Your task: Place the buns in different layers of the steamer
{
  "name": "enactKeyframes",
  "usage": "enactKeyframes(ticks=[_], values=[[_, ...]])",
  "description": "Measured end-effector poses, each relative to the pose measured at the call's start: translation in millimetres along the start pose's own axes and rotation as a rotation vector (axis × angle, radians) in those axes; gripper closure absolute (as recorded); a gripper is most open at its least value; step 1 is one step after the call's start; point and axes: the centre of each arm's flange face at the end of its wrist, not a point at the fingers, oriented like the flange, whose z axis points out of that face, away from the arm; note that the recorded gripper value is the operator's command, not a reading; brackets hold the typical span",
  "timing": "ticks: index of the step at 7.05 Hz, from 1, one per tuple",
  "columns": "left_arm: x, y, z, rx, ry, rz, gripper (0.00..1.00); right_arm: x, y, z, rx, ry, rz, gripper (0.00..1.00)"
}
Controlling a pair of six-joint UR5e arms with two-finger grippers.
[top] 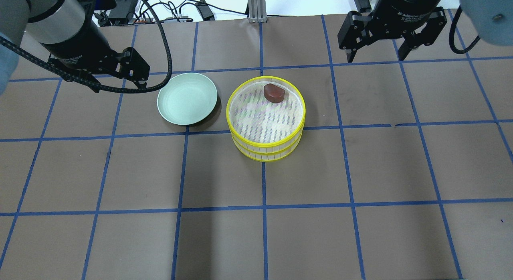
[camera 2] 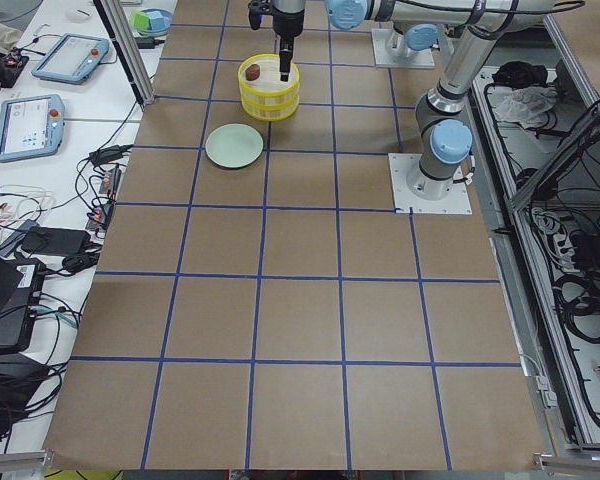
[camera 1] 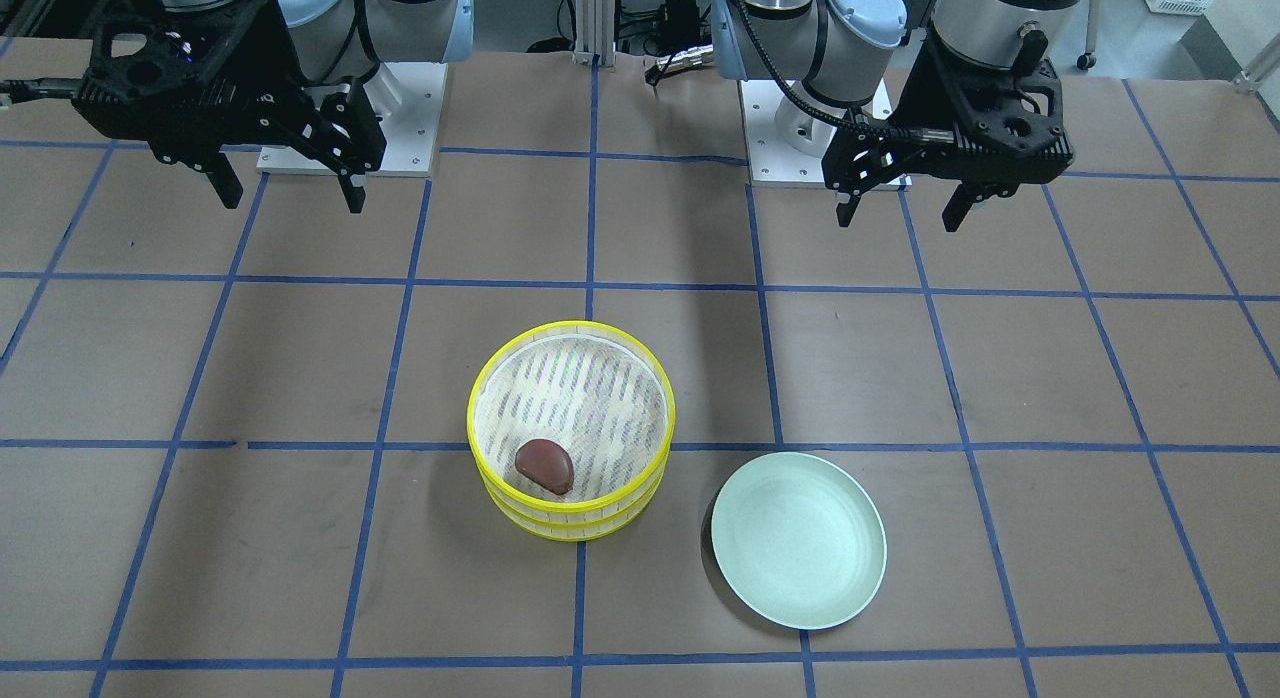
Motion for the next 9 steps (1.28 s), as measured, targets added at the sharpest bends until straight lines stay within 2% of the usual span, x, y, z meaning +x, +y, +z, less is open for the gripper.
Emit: enactKeyframes(ticks=[9], values=[[-4.1,-1.7,10.2,-0.015,0.002,-0.011,0.0,0.0,0.2,0.2,-0.002,0.0,0.0,0.01]])
